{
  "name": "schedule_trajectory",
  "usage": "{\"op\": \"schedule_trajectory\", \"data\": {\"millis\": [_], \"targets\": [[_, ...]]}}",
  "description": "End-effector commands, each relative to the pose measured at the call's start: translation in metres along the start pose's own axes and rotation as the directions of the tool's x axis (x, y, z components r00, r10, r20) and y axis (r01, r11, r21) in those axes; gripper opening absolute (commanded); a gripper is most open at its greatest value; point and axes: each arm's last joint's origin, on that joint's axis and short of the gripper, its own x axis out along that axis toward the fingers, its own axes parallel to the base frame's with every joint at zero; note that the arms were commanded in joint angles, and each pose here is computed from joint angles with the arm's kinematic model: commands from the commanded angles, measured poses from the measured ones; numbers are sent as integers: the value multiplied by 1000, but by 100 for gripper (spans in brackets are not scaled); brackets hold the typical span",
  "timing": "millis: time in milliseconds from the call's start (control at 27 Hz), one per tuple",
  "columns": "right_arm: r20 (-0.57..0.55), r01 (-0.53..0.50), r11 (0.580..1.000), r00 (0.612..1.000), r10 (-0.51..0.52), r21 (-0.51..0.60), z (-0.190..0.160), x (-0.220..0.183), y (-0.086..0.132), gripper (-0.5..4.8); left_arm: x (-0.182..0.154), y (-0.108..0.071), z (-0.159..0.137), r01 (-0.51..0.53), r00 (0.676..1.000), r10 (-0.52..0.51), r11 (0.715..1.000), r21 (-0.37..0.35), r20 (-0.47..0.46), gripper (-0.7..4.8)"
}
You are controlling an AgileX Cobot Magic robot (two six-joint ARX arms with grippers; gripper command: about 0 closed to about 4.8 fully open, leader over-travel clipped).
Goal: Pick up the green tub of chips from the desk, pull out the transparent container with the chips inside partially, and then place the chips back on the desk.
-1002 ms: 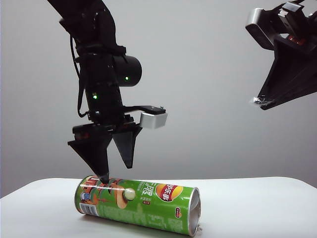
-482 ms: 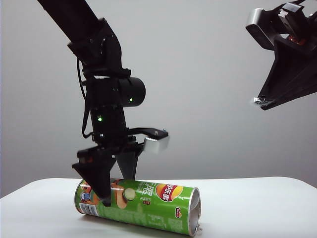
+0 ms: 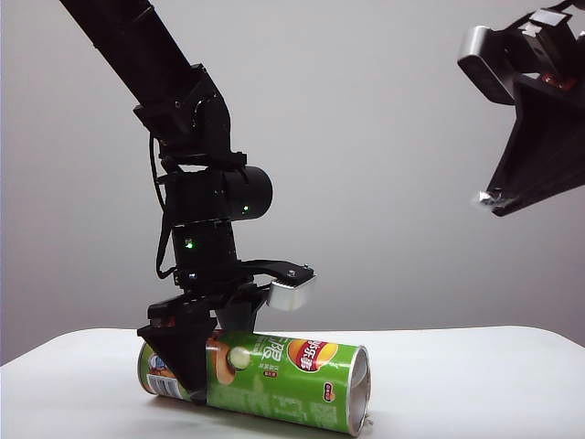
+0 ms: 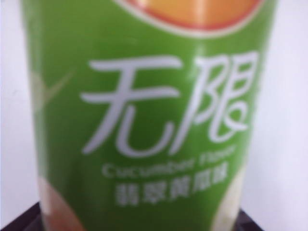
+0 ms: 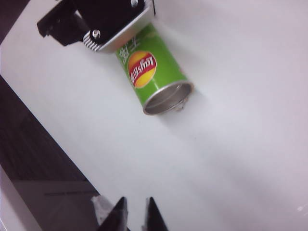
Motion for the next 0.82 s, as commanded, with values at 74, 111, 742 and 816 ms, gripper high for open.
{"op": "schedule_trajectory", "data": {"millis": [74, 111, 742, 816], "targets": [[-11, -12, 1000, 1000, 12, 5, -4, 2, 0, 54, 1, 2, 1, -8, 1000, 8, 1000, 2, 14, 437], [-11, -13, 1000, 1000, 13, 5, -5, 2, 0, 54, 2, 1, 1, -6, 1000, 6, 1000, -12, 14, 407], [73, 12, 999, 997, -10, -30, 4, 1, -3, 54, -18, -4, 63, -139, 987, 144, 988, -68, 74, 268], [103, 17, 1000, 995, -16, -11, 8, 0, -3, 54, -33, -5, 64, -166, 981, 177, 978, -124, 83, 268]]}}
